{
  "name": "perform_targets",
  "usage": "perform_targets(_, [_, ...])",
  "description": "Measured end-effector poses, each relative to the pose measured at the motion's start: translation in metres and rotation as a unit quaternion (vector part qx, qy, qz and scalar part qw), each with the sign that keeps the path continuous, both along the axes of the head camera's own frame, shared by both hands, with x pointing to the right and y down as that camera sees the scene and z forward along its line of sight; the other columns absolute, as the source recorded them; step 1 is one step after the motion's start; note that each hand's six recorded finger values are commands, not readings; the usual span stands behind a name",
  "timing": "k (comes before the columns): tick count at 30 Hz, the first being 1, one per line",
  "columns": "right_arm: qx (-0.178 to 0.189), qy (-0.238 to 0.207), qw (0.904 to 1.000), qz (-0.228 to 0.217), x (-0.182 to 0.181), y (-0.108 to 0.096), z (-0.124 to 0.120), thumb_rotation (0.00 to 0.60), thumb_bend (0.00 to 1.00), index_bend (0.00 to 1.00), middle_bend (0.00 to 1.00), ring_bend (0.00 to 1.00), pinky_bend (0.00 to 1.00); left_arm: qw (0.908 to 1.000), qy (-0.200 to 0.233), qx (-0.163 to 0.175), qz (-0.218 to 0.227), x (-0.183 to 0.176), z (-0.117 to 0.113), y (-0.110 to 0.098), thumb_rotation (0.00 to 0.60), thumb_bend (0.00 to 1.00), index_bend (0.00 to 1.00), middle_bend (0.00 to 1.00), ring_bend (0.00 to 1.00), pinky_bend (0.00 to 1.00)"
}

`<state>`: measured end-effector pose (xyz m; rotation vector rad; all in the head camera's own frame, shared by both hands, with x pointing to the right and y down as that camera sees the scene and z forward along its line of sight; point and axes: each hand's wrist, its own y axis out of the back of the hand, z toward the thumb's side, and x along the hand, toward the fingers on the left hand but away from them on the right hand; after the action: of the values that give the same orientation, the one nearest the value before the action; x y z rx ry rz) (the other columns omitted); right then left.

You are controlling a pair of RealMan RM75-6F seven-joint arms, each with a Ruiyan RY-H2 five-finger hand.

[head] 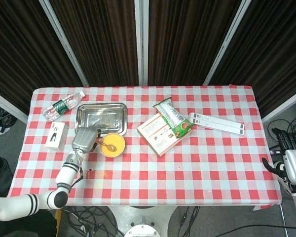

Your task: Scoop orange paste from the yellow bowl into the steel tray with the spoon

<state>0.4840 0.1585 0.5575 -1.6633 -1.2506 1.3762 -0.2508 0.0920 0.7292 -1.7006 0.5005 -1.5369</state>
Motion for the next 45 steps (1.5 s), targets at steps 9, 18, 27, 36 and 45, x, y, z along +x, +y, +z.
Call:
perform_targets(9, [0.0,0.0,1.0,0.003,0.0015,0.0016,-0.0002,0.6,0.23,0.01,0.06,0.0,0.06,1.0,0.0,-0.009,-0.001,-0.0011,0.0058,-0.0022,0.6,0.43,0.53,0.94,0.92,0.94])
perform_targets(18, [-0.001,0.0,1.0,0.004,0.0015,0.002,0.0,0.6,0.23,0.01,0.06,0.0,0.06,0.9998,0.007,-0.021,-0.001,-0.0013,0.0064,0.0026,0.6,0.43,0.55,0.95,0.92,0.94])
perform_targets(27, [-0.003,0.001,1.0,0.003,0.0005,0.0032,0.0004,0.6,0.23,0.01,0.06,0.0,0.06,0.9998,0.012,-0.017,0.0,0.0008,0.0032,0.0029,0.6,0.43,0.57,0.95,0.92,0.94])
perform_targets(36, [-0.002,0.002,1.0,0.005,0.0013,0.0046,-0.0006,0.6,0.23,0.01,0.06,0.0,0.06,0.9998,0.007,-0.02,0.002,0.0003,0.0044,0.003,0.6,0.43,0.57,0.95,0.92,0.94])
perform_targets(45, [-0.001,0.0,1.0,0.005,0.0009,0.0046,-0.001,0.6,0.23,0.01,0.06,0.0,0.06,0.9998,0.002,-0.02,0.002,-0.0014,0.0055,0.0025,0.6,0.43,0.6,0.95,0.92,0.94])
